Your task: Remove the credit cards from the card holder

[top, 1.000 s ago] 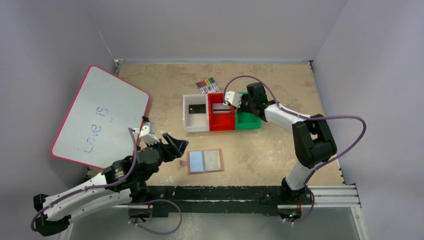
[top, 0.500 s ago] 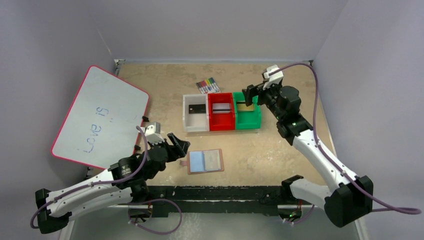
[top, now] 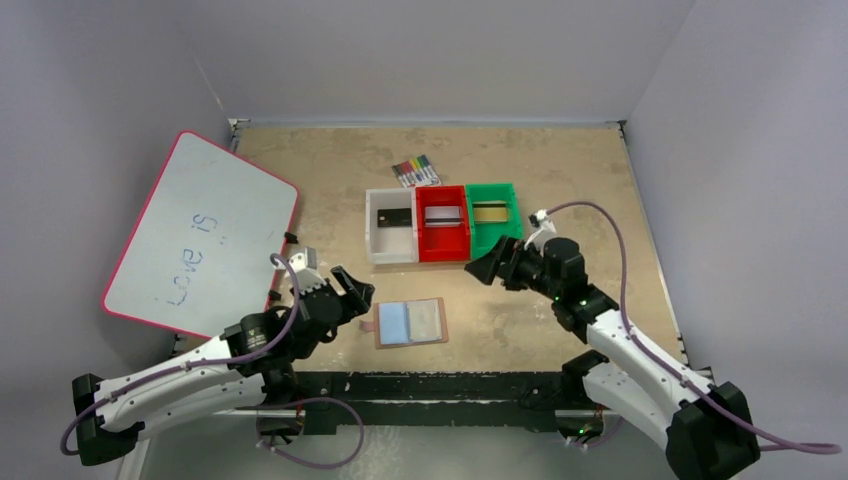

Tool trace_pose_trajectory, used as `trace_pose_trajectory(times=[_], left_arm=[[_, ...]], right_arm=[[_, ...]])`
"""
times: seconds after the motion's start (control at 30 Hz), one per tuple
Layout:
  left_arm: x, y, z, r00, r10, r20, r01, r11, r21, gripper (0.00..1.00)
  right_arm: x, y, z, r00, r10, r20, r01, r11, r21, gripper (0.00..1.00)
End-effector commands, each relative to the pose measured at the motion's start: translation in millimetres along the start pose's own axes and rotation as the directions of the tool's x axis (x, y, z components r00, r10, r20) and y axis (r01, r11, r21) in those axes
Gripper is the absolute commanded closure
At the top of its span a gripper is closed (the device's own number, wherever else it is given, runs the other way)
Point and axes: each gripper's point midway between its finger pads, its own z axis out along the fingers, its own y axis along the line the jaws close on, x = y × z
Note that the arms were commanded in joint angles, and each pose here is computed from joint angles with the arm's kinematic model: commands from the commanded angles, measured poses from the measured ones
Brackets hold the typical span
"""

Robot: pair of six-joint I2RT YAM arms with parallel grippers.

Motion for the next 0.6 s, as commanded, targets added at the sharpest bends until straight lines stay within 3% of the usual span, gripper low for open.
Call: trace_pose_trajectory(times=[0.0, 0.37, 0.57], left_arm=[[-5.8, 5.5, 0.9, 0.999, -0.022, 0.029, 0.023, 0.999, -0.036, 0.26], [10.6, 6.8, 7.6, 1.000, 0.011, -0.022, -0.012, 0.999, -0.044, 0.26], [29.6, 10.2, 17.8, 0.997, 0.039, -0.072, -0.044, 0.997, -0.066, 0.28]], right_arm=[[17.7, 46.0, -8.1, 0.996, 0.077, -0.045, -0.082, 0.990, -0.117, 0.06], [103.5, 66.6, 11.6, 0.967, 0.090, -0.240, -0.094, 0.996, -0.006, 0.28], [129.0, 71.4, 30.2, 0.949, 0.062, -0.310, -0.064, 0.998, 0.004, 0.44]])
